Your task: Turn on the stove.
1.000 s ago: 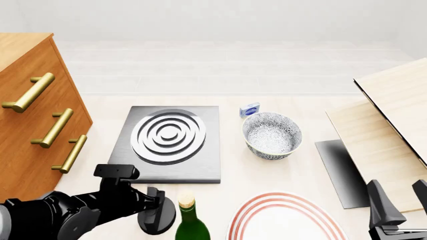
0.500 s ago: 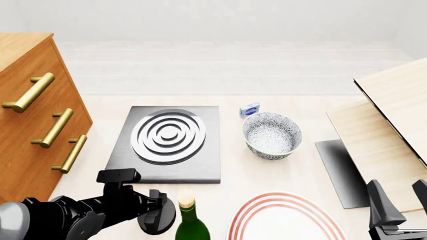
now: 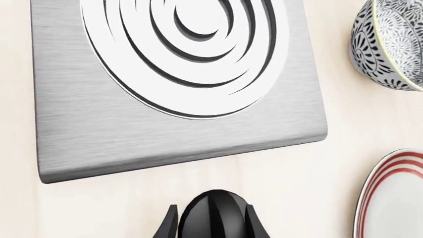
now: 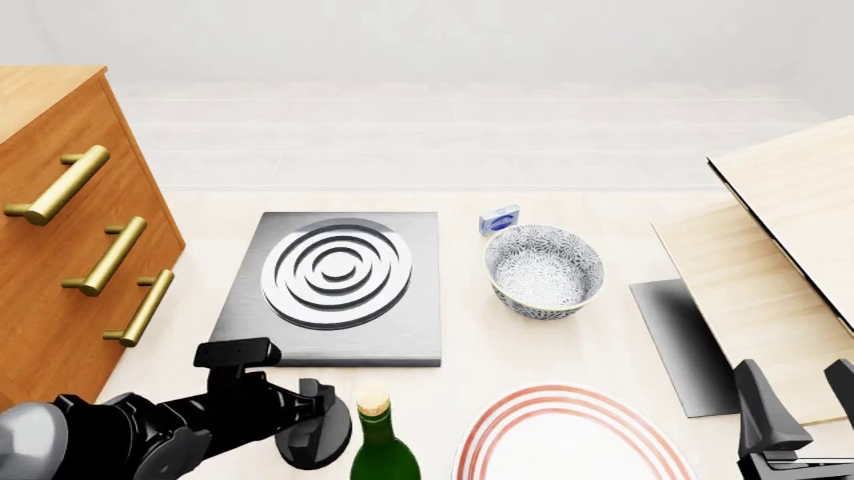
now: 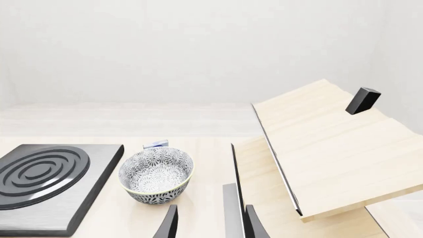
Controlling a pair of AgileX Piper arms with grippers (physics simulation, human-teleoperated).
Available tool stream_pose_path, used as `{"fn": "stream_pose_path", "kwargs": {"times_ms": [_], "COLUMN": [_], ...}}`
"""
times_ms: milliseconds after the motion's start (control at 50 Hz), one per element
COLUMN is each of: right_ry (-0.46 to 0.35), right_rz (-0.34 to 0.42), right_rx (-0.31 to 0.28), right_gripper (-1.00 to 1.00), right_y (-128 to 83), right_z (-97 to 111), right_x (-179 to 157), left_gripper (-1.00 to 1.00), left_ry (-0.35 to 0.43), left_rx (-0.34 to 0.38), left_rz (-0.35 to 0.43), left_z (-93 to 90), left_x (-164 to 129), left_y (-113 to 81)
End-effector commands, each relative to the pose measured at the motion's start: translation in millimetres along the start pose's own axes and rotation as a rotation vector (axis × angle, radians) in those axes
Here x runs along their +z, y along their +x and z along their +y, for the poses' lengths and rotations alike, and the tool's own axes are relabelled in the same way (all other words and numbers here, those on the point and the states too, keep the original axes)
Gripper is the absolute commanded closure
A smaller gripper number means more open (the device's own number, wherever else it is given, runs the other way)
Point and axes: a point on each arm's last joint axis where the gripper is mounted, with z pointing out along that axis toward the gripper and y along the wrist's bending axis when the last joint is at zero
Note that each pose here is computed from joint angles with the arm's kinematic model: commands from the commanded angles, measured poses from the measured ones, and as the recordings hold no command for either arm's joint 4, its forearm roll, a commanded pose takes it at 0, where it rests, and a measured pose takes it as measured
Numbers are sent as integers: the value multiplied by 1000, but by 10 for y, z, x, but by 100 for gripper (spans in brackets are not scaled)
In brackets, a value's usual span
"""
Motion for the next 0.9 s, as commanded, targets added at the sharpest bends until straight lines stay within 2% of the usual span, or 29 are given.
{"fn": "stream_pose_path", "kwargs": {"times_ms": [20, 320, 900], "right_ry": [0, 0, 0], "right_rz": [0, 0, 0], "right_rx": [0, 0, 0], "right_gripper": [-100, -100, -100], "right_y": [0, 0, 0], "right_z": [0, 0, 0], "right_x": [0, 0, 0], "left_gripper": [-100, -100, -100], "left_ry": [-92, -121, -146], "left_rx": [-11, -13, -31], "left_rz": [-4, -27, -30], "left_z": [238, 313, 403], "left_x": [-61, -103, -151], "left_y": [-46, -153, -117]}}
